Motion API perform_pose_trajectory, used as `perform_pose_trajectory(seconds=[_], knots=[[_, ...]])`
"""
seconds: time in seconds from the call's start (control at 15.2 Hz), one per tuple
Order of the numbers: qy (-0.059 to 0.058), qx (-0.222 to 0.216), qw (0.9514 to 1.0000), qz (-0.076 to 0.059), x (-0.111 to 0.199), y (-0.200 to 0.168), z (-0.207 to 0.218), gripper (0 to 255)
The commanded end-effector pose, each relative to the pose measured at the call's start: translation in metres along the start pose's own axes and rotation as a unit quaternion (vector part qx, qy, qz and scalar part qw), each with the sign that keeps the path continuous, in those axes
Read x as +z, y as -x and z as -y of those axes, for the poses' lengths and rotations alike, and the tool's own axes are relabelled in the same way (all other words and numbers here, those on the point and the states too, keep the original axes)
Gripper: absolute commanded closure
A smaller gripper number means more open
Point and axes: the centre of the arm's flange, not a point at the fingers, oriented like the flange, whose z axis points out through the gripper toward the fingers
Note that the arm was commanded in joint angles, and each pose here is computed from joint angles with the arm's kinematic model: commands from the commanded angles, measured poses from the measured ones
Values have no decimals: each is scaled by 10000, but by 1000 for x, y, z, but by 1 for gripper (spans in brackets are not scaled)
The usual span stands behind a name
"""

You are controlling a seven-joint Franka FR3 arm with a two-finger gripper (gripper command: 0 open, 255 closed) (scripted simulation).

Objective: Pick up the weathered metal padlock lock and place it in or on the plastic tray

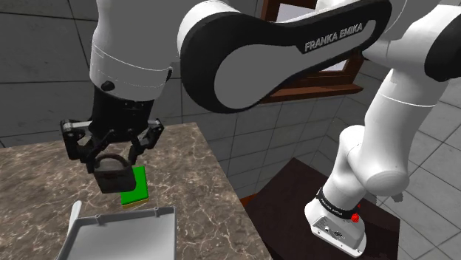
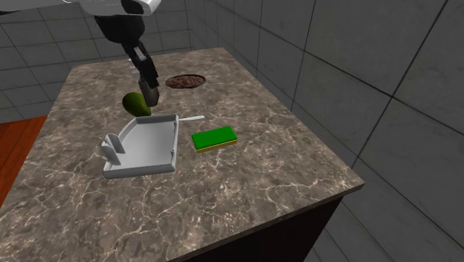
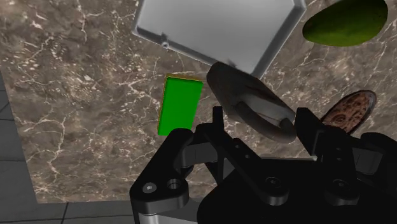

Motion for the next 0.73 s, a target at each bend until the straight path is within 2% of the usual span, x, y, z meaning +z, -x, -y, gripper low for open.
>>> perform_pose_trajectory(seconds=[0.0,0.13,0.66], knots=[[0,11,10000,-2,0,19,16,255],[0,11,10000,-2,-2,45,36,255],[0,11,10000,-2,38,53,25,255]])
